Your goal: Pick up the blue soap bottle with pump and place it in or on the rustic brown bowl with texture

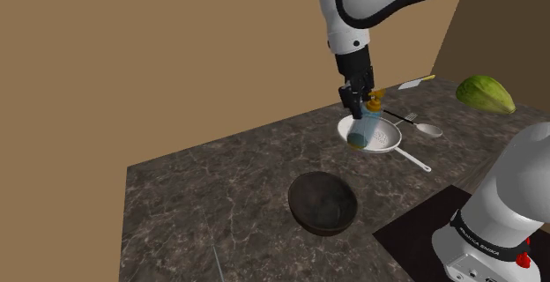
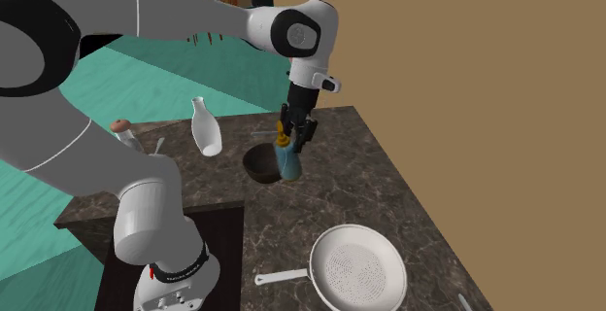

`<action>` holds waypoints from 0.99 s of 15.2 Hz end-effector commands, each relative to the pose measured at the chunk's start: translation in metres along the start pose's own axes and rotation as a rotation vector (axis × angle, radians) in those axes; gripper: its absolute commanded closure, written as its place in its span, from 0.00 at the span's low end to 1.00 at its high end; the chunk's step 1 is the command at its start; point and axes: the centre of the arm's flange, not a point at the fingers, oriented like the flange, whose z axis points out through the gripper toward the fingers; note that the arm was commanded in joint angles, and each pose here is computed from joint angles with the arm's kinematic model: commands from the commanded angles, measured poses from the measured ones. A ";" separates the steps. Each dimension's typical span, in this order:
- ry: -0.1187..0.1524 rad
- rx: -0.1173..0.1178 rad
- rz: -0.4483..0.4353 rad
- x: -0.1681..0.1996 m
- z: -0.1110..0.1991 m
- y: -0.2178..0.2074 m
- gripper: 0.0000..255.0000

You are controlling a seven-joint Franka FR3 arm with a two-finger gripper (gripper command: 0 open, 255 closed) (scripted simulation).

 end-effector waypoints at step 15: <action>0.000 0.000 0.000 -0.006 -0.056 -0.177 1.00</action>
